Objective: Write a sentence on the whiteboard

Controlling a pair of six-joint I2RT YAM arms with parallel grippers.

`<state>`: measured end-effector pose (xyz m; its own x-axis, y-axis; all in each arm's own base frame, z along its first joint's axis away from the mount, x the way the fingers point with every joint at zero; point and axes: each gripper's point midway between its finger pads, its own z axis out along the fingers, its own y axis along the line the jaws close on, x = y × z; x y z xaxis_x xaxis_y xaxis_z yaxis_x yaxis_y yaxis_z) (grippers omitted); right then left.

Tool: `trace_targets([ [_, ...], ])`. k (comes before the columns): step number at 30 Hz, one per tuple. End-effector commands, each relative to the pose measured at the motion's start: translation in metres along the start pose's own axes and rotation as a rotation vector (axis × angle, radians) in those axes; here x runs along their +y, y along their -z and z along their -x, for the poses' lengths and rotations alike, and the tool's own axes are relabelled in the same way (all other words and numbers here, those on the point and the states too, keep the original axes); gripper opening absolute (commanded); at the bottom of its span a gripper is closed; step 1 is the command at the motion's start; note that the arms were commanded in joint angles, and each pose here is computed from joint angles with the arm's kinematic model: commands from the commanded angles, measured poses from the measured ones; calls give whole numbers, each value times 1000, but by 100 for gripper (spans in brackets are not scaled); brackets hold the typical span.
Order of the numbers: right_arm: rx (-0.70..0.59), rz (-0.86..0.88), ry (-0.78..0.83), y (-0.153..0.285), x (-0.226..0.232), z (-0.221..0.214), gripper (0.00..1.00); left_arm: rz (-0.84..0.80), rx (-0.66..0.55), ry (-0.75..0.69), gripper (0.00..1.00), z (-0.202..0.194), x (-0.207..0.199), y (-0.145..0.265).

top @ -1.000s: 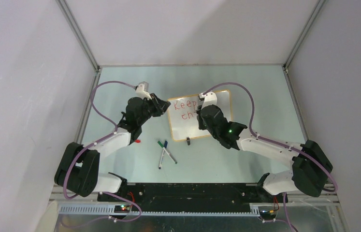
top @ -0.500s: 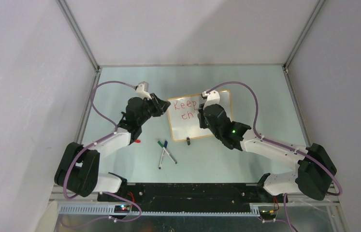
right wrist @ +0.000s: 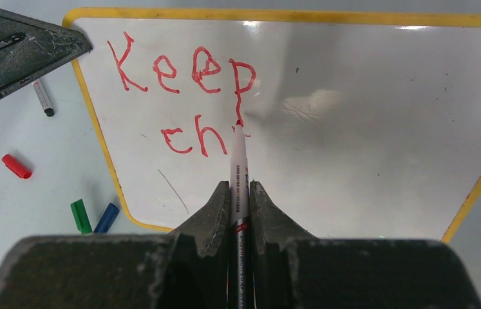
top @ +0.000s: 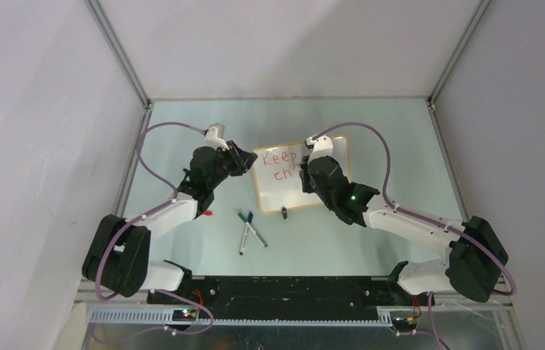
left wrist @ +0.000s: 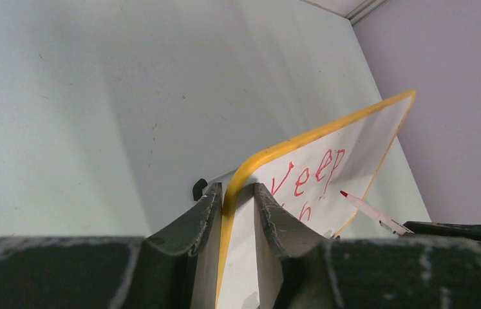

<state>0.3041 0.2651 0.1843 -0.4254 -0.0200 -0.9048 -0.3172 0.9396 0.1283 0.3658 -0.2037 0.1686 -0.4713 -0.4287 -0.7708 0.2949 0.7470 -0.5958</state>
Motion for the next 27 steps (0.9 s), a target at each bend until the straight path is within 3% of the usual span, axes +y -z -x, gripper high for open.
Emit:
trace_targets([
  [1,3,-18,-10,-3,-4,-1,0,-49,-68,-12,27,23,-17,3],
  [27,37,-23,-13,-7,-6,-10,0,-50,-69,-11,27,23,-17,3],
])
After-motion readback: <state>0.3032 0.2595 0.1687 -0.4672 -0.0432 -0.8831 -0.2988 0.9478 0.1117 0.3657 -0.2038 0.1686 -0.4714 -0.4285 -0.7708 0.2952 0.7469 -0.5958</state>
